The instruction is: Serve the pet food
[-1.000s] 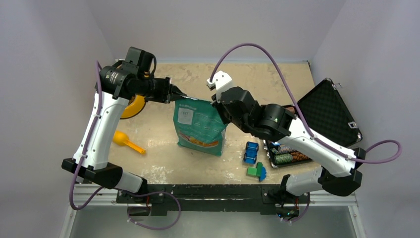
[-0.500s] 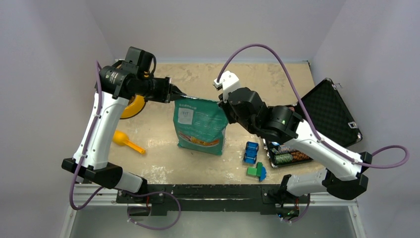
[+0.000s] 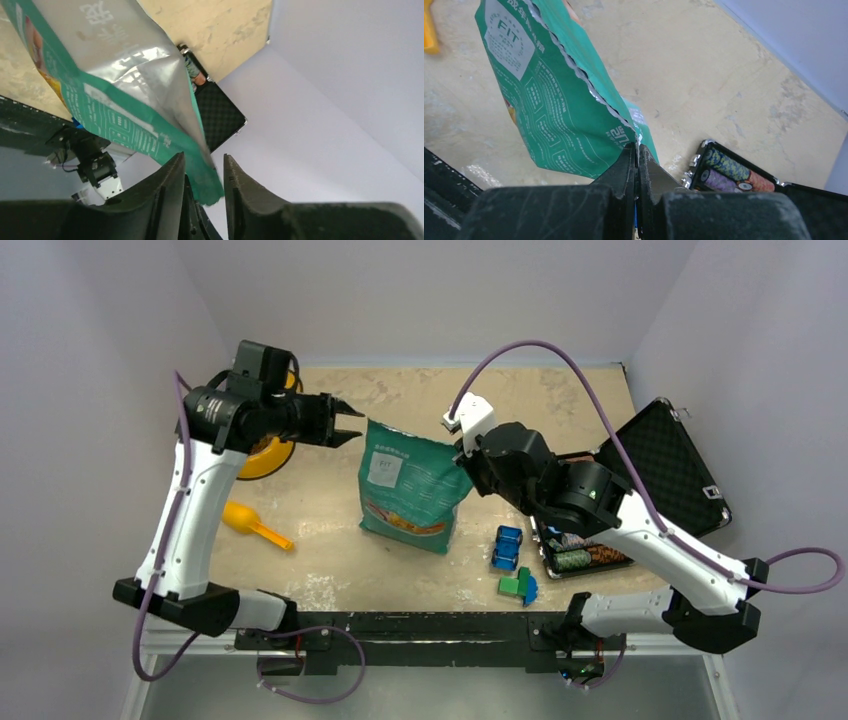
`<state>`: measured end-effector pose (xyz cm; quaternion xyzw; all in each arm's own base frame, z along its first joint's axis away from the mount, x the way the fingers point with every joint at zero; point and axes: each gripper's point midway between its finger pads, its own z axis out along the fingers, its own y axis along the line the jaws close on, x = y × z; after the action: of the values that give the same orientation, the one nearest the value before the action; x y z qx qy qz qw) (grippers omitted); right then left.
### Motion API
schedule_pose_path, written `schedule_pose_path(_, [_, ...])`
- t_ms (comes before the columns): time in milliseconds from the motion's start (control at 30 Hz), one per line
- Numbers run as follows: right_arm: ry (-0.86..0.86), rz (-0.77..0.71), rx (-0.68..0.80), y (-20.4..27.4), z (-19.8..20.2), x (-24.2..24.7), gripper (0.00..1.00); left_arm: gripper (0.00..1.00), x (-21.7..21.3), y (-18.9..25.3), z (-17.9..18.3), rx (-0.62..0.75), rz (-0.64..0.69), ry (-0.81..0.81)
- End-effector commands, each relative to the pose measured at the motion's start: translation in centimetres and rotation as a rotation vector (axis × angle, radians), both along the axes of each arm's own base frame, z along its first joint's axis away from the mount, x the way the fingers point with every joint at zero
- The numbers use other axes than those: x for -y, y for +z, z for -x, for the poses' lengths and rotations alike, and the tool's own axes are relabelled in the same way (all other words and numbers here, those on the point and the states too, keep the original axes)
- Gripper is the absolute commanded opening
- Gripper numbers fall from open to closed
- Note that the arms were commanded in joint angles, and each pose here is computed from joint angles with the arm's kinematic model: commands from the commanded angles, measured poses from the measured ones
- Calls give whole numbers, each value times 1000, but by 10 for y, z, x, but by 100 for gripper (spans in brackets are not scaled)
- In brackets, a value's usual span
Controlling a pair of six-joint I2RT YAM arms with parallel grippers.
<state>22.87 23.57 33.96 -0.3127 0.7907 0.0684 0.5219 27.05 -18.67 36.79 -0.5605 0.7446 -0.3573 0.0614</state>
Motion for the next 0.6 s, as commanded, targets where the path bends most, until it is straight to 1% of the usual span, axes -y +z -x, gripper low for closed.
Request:
schedule_pose_path(0, [-130, 84, 99, 30, -10, 49, 0, 45, -11, 28, 5, 174, 5, 55])
schedule_pose_path(100, [-114, 78, 105, 33, -11, 42, 0, 61, 1, 25, 12, 169, -8, 12])
schedule_pose_path(200, [-92, 83, 107, 34, -11, 37, 0, 66, 12, 21, 13, 161, -17, -30])
schedule_pose_path(267, [-67, 75, 99, 35, -8, 33, 0, 67, 16, 27, 10, 183, -16, -47])
schedule_pose_path(367, [-14, 38, 44, 35, 1, 22, 0, 66, 19, 45, 4, 287, -43, -92])
schedule_pose_path(433, [1, -46, -6, 44, 7, 11, 0, 65, 23, 60, 2, 383, -76, -159])
schedule_pose_path(500, [32, -155, -64, 56, 17, -3, 0, 60, 29, 70, 4, 506, -122, -276])
schedule_pose_path(567, [61, -251, -106, 69, 26, -15, 0, 60, 29, 72, 6, 571, -156, -335])
